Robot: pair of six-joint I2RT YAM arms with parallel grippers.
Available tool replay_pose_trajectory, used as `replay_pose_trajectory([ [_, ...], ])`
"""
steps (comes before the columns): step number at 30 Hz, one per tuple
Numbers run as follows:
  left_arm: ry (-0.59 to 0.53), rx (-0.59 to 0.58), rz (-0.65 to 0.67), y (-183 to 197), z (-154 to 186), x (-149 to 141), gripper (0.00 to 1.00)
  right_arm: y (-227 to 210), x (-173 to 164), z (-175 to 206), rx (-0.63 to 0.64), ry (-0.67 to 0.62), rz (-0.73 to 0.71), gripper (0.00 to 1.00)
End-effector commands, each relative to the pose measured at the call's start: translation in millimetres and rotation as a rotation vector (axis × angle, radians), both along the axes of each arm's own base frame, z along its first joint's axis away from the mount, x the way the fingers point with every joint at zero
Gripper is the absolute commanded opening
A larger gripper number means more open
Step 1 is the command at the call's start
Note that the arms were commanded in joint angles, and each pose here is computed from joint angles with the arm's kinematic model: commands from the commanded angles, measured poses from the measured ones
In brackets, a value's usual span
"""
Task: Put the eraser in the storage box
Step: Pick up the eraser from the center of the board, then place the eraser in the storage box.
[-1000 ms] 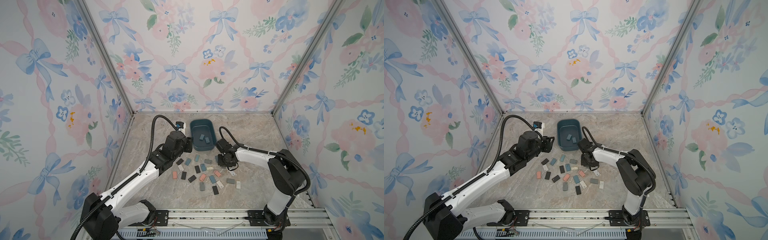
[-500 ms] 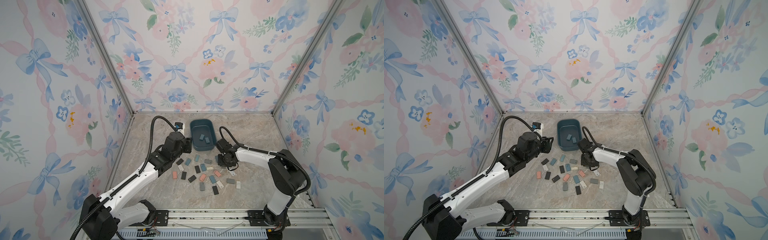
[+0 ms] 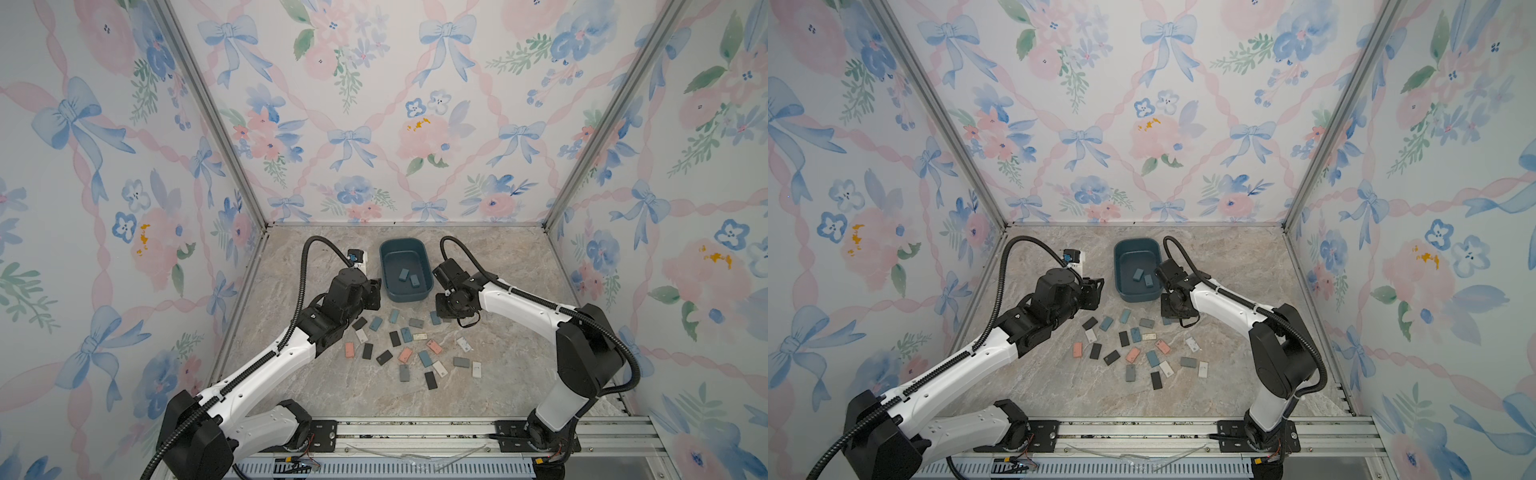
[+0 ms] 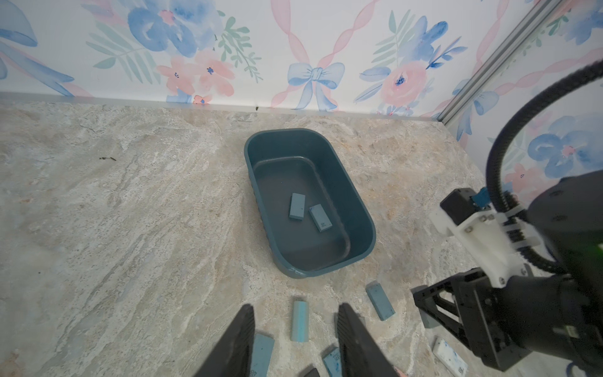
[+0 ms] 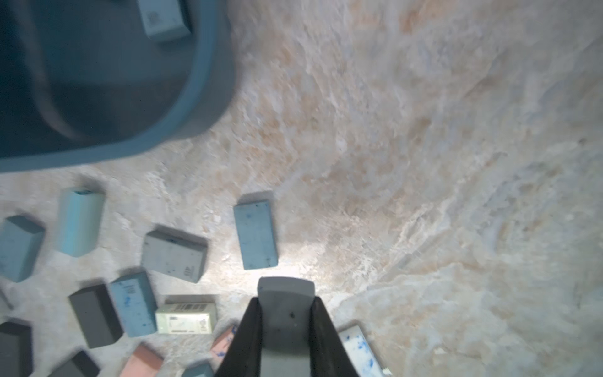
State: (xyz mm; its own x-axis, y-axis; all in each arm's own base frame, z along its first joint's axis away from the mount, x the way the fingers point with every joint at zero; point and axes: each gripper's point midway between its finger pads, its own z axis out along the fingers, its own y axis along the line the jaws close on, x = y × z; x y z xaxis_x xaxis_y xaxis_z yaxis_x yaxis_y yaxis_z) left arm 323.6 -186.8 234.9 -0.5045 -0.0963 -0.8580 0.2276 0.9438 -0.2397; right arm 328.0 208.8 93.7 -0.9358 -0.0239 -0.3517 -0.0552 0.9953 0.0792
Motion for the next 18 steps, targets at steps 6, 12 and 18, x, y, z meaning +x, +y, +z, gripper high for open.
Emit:
replay_pose_trajectory([
  [6, -0.002, -0.013, 0.035, 11, -6, -9, 0.44, 39, 56, 55, 0.065, -0.103, 0.125, 0.24],
  [12, 0.019, -0.016, 0.06, 19, -15, -16, 0.44, 76, 98, 58, 0.108, -0.117, 0.188, 0.24],
  [18, 0.019, -0.05, 0.09, 27, -16, -22, 0.44, 107, 124, 38, 0.14, -0.073, 0.238, 0.23],
])
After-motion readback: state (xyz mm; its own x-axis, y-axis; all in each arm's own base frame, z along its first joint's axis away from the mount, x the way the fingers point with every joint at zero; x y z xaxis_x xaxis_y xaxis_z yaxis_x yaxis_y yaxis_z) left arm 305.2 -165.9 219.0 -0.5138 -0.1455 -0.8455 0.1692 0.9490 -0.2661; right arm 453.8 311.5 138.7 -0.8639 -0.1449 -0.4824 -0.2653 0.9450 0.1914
